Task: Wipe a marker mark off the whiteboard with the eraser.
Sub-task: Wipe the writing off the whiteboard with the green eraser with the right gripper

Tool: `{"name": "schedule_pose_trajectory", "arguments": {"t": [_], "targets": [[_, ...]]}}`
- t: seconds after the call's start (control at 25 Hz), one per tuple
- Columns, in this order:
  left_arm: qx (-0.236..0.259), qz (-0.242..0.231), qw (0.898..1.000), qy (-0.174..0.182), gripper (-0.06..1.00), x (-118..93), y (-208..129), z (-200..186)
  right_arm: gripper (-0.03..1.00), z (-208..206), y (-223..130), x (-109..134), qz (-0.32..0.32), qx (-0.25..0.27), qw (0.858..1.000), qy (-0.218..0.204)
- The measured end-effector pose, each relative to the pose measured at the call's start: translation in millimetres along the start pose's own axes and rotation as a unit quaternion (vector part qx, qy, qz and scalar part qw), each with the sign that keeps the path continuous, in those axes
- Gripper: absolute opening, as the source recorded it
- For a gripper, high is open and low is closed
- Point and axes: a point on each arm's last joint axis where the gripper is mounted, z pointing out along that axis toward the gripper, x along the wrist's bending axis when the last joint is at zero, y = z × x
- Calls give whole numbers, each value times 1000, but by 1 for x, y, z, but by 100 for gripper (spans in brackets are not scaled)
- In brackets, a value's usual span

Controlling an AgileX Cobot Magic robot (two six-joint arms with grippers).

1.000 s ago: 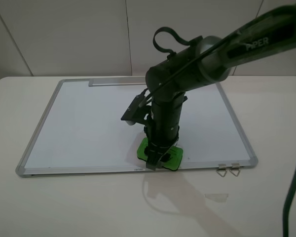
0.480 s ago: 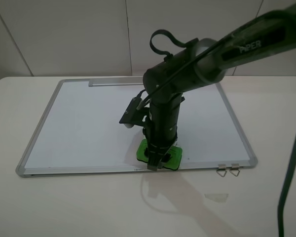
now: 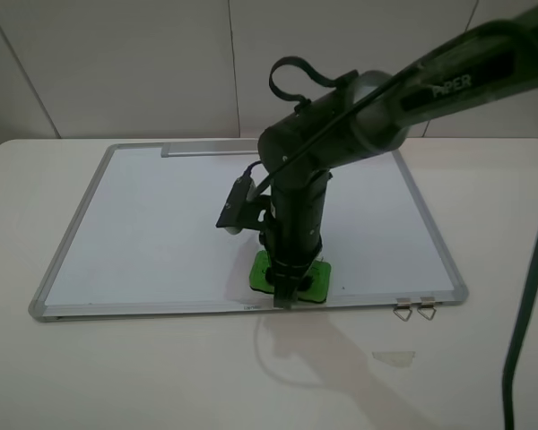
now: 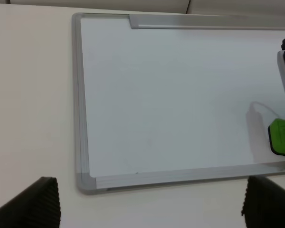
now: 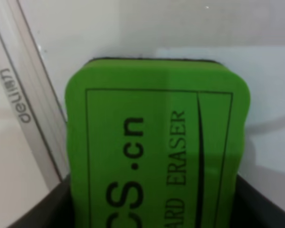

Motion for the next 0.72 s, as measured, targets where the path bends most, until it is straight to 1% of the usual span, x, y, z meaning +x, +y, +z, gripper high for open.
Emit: {"name": "schedule_pose_trajectory", "arguments": {"t": [0.2, 0.36, 0.56, 0.72], "targets": [[0, 0, 1000, 0, 78, 0, 0, 0, 59, 0, 0, 0, -2, 1, 1000, -2], [0, 0, 1000, 0, 78, 0, 0, 0, 59, 2, -6, -8, 26, -4, 1000, 11], [0, 0, 1000, 0, 78, 0, 0, 0, 59, 6, -29, -45, 87, -21, 996, 5], [0, 0, 1000, 0, 78, 0, 0, 0, 59, 8, -44, -65, 126, -38, 991, -1]]}}
